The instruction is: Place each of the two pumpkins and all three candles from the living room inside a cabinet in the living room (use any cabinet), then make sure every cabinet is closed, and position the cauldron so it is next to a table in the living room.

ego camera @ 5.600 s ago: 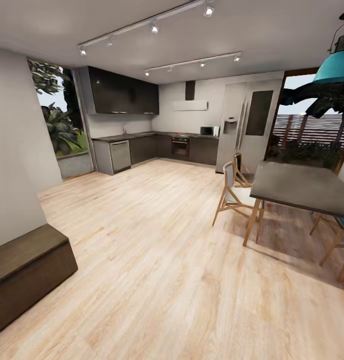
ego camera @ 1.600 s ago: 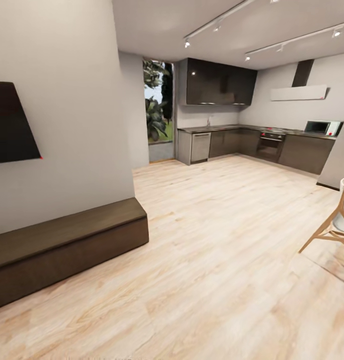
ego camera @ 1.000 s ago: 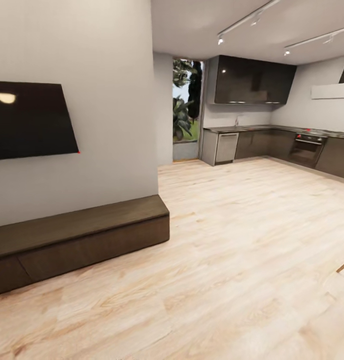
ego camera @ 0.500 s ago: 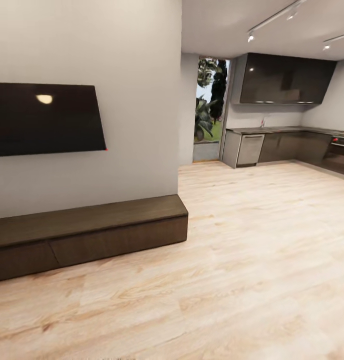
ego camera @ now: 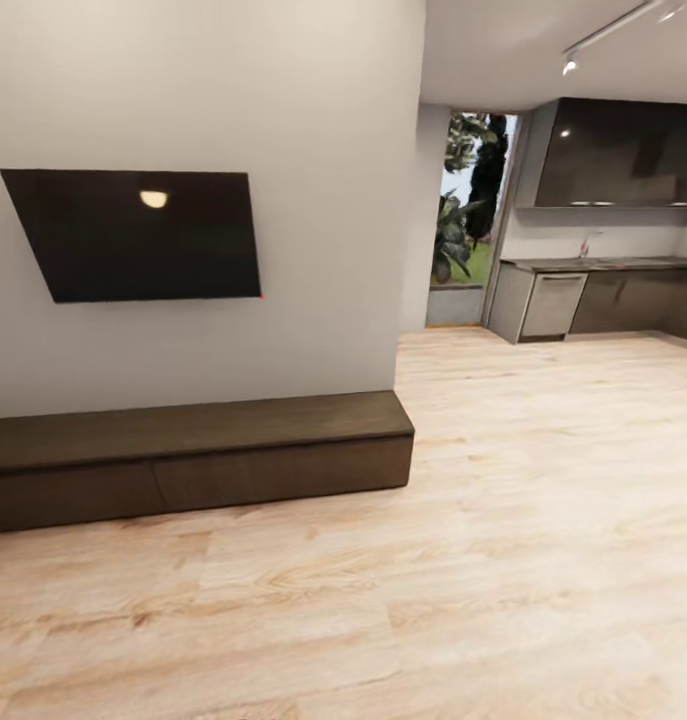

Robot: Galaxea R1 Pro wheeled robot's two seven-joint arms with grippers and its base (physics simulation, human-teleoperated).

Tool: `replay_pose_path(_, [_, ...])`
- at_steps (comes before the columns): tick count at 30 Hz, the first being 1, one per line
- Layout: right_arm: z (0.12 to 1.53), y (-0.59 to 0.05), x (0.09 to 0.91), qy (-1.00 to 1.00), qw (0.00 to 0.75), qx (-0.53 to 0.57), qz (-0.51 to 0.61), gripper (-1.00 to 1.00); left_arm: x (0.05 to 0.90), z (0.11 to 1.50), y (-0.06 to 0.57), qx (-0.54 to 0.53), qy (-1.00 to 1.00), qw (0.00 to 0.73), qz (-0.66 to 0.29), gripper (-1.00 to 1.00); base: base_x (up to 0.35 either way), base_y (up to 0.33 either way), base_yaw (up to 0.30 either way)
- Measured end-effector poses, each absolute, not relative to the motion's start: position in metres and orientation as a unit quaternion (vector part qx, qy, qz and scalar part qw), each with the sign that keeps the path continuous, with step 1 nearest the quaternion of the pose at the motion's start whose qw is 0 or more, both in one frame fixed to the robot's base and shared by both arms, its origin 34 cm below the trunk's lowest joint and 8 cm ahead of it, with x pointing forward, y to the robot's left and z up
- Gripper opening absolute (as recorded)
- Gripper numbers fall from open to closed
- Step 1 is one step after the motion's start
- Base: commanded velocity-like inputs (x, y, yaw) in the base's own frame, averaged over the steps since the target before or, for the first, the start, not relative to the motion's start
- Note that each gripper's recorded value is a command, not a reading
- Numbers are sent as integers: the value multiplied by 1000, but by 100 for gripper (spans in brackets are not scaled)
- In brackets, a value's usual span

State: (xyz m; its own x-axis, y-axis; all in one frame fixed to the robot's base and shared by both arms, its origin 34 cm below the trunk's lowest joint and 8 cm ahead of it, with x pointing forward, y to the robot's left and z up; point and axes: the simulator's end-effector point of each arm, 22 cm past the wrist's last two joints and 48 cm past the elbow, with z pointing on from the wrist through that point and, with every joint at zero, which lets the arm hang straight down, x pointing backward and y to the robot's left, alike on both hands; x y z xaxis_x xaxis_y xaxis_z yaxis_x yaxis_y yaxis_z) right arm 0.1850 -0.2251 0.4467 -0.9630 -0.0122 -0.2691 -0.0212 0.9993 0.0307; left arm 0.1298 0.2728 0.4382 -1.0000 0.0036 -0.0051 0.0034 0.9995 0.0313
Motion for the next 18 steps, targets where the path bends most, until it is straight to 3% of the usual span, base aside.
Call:
replay_pose_path(12, [447, -225, 185, 991, 136, -8, 17, 100, 130, 438, 260, -4, 1000, 3, 5, 100, 0, 0, 275])
replay_pose_path(18, [447, -225, 185, 990, 136, -8, 17, 100, 140, 438, 264, -3, 1000, 12, 7, 100, 27, 79, 89])
